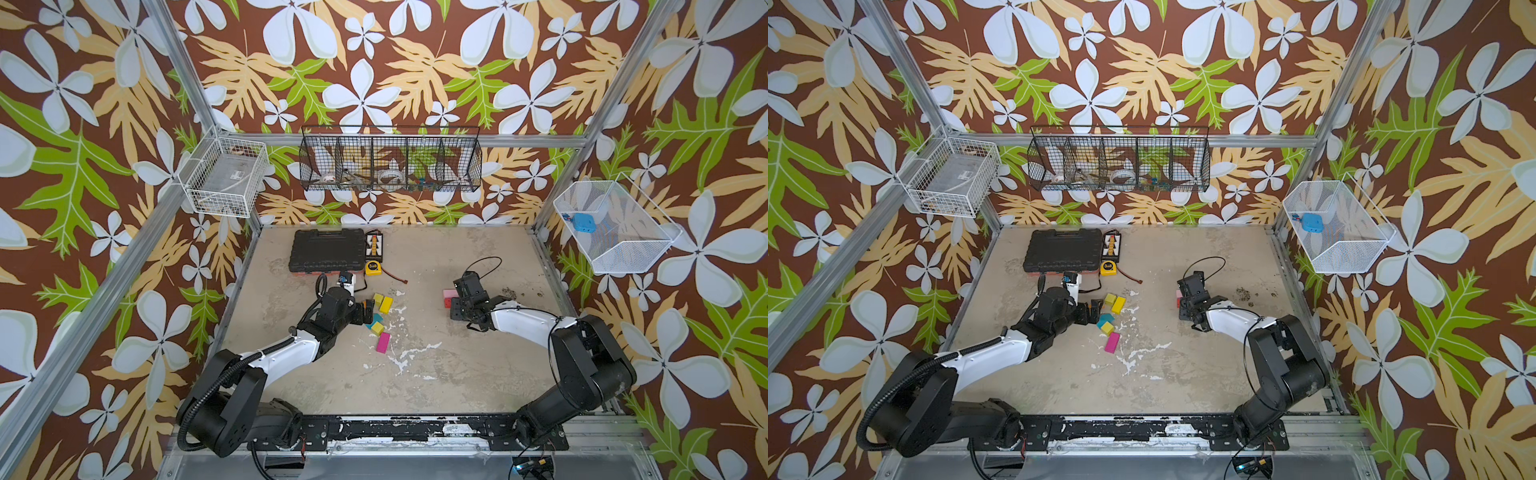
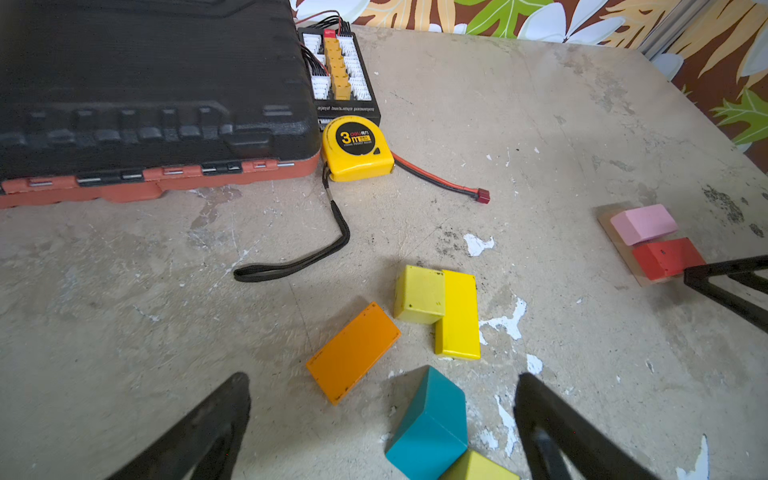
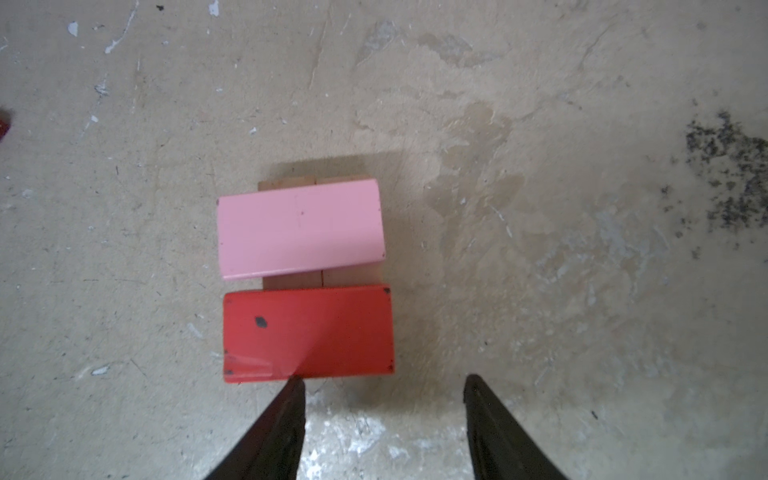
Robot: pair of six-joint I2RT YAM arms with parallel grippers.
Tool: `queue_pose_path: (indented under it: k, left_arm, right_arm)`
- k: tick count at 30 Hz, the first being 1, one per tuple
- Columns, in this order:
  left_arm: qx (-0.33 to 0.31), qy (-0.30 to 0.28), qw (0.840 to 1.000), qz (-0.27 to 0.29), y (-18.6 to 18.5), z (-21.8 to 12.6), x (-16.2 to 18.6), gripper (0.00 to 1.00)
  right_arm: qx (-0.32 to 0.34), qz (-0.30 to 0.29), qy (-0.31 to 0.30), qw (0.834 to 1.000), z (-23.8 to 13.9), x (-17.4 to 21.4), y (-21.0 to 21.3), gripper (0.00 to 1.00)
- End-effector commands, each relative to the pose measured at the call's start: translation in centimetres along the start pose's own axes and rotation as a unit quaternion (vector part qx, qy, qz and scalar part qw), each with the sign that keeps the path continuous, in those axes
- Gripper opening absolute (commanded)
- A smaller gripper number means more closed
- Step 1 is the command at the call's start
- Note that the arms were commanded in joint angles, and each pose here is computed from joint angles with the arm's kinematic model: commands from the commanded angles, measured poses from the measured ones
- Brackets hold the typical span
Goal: Build the wood block tower
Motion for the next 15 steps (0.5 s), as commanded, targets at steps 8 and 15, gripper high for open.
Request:
queue_pose_path:
  k: [8, 15]
  left_arm:
    - [0.006, -0.013, 1.0, 0.0, -0.12, 0.02, -0.46, 1.0]
    - [0.007, -0.012, 1.0, 0.0, -0.13, 0.05, -0.42, 1.0]
  right_arm:
    - [0.012, -0.004, 0.003, 1.0, 0.32, -0.3, 0.03, 0.6]
    - [0.011, -0.003, 0.001, 1.0, 0.2, -0.28, -0.07, 0.59]
Point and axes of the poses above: each gripper's point midway between its finger pads, its own z axis out along the fingers, its own y axis along the line the jaws close on, x = y × z, the point moved 10 cm from there along -z, back along the fingers, and after that the axes turned 11 degrees about z, right-handed, at the moved point
